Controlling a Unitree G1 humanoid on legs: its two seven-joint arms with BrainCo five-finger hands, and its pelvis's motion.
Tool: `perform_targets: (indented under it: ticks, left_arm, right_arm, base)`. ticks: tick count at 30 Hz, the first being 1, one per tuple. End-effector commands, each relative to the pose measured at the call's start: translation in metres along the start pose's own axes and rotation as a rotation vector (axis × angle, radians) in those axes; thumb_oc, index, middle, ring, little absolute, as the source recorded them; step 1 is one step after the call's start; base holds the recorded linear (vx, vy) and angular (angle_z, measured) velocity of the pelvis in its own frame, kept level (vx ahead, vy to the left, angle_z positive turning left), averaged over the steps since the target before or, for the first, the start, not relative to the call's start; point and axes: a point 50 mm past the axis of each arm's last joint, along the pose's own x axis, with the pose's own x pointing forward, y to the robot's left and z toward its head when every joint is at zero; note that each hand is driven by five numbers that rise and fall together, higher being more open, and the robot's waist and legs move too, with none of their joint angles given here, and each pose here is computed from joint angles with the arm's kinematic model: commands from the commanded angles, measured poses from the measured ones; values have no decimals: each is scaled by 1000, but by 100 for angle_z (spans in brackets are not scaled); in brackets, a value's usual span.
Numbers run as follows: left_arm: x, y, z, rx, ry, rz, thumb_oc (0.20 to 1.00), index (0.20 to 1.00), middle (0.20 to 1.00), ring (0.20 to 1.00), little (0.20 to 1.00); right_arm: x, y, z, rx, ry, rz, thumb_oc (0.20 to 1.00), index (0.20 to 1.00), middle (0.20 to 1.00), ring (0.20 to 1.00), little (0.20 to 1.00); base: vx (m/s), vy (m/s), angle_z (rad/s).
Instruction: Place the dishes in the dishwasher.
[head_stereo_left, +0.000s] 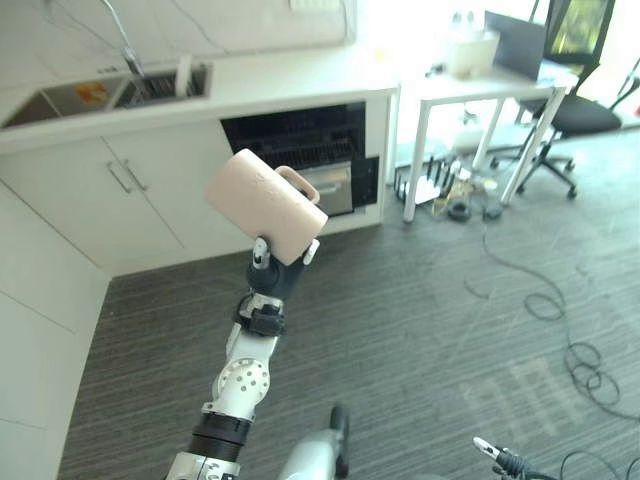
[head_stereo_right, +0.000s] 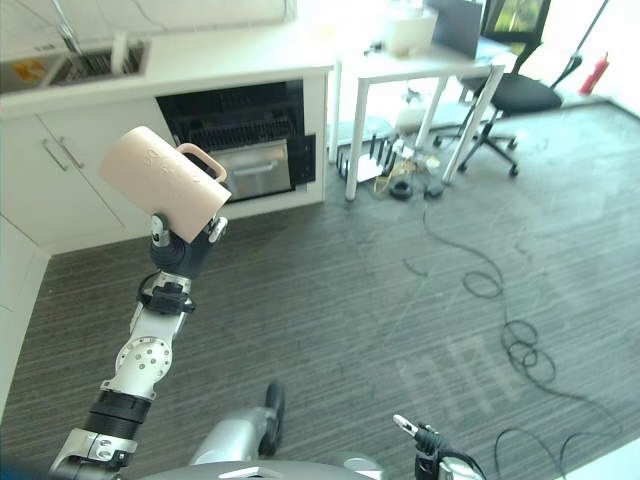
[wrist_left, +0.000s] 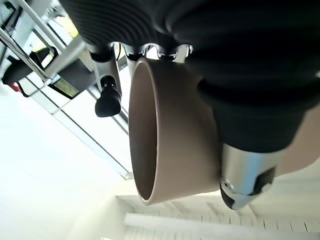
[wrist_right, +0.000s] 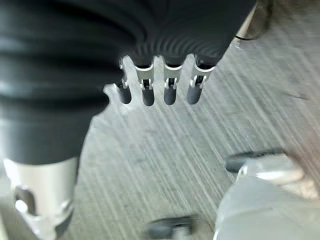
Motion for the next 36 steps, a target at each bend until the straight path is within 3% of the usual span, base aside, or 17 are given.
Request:
perform_targets:
  ticks: [1,9,20,25,36]
  left_arm:
    - [20,-24,26,45,-137,-166,200,200,200,200,200]
    - [28,-28,25,140,-46,-182,200,200,200,200,200]
    - [30,-44,31,199,-74,-200,200,200,200,200,200]
    - [36,-53,36,191,-93,-212,200,200,200,200,200]
    - [35,-43,26,167,-47,-216,200,200,200,200,200]
  right_arm:
    - [-2,-13,1,-43,-23,-34,1000,1000,1000,1000,1000]
    - [-2,3,-8,52,-35,-15,1000,1000,1000,1000,1000]
    - [-4,-8,-10,47,-41,-33,1000,1000,1000,1000,1000]
    - [-4,-14,4,76,-87,-50,1000,1000,1000,1000,1000]
    - [-6,-20,-5,113,-69,-80,1000,1000,1000,1000,1000]
  base:
    - [461,204,-51]
    - [525,167,-9]
    - [351,-227,43]
    - [156,-192,12]
    - [1,31,28]
